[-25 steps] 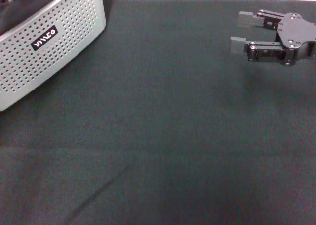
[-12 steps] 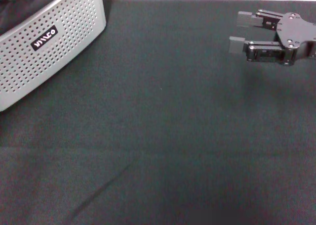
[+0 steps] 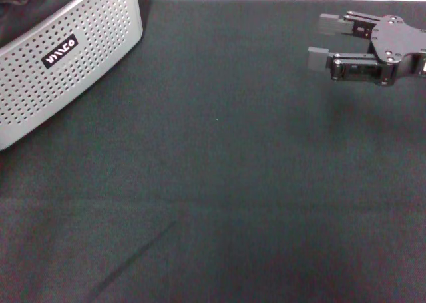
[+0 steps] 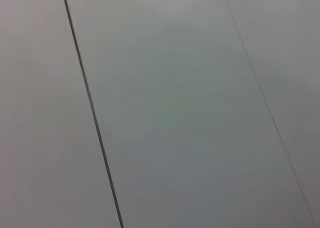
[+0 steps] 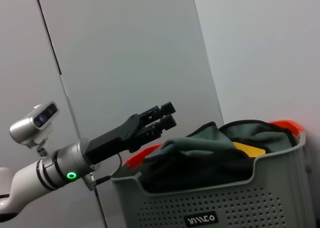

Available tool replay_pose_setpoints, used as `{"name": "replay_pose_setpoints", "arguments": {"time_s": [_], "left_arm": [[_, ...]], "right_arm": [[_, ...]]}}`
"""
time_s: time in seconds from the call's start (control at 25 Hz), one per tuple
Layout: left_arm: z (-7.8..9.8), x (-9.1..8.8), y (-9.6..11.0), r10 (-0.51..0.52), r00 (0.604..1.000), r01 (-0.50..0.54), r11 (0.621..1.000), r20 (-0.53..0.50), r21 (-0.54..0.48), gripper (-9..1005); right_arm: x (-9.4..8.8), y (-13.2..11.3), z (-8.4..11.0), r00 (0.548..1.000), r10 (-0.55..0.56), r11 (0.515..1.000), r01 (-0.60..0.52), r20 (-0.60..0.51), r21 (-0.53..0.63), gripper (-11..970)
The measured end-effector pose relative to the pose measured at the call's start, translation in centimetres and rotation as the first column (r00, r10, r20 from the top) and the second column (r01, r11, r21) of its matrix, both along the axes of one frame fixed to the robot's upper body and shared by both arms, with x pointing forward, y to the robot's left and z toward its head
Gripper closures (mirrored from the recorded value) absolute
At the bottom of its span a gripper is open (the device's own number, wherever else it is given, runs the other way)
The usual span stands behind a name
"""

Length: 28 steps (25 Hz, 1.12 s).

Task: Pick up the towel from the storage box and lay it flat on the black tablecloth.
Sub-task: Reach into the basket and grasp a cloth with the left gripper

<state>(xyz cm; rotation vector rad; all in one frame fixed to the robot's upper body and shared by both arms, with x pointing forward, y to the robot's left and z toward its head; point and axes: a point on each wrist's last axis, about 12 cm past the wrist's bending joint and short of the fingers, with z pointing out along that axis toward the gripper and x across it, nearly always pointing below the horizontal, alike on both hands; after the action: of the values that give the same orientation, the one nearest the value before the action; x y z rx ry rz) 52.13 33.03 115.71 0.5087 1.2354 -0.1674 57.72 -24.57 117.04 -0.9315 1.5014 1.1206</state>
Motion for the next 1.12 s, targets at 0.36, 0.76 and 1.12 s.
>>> {"name": "replay_pose_setpoints", "arguments": {"time_s": [0.36,0.76,1.12], "left_arm": [[-1.0,-0.1,-0.2,0.038,0.998,-0.043,0.994,0.047,0.101,388],[-2.3,0.0,0.0,0.084,0.995,-0.090,0.980,0.045,0.180,403],[-2.9,0.3,0.0,0.122,0.992,-0.128,0.961,0.043,0.244,417]], "right_arm": [[0.8,0.2,0.3,1.000,-0.011,1.000,0.011,0.002,-0.006,102],[1.4,0.4,0.7,1.000,-0.019,1.000,0.019,0.014,-0.014,102],[1.5,0.5,0.7,1.000,-0.027,1.000,0.028,0.014,-0.014,103]]}}
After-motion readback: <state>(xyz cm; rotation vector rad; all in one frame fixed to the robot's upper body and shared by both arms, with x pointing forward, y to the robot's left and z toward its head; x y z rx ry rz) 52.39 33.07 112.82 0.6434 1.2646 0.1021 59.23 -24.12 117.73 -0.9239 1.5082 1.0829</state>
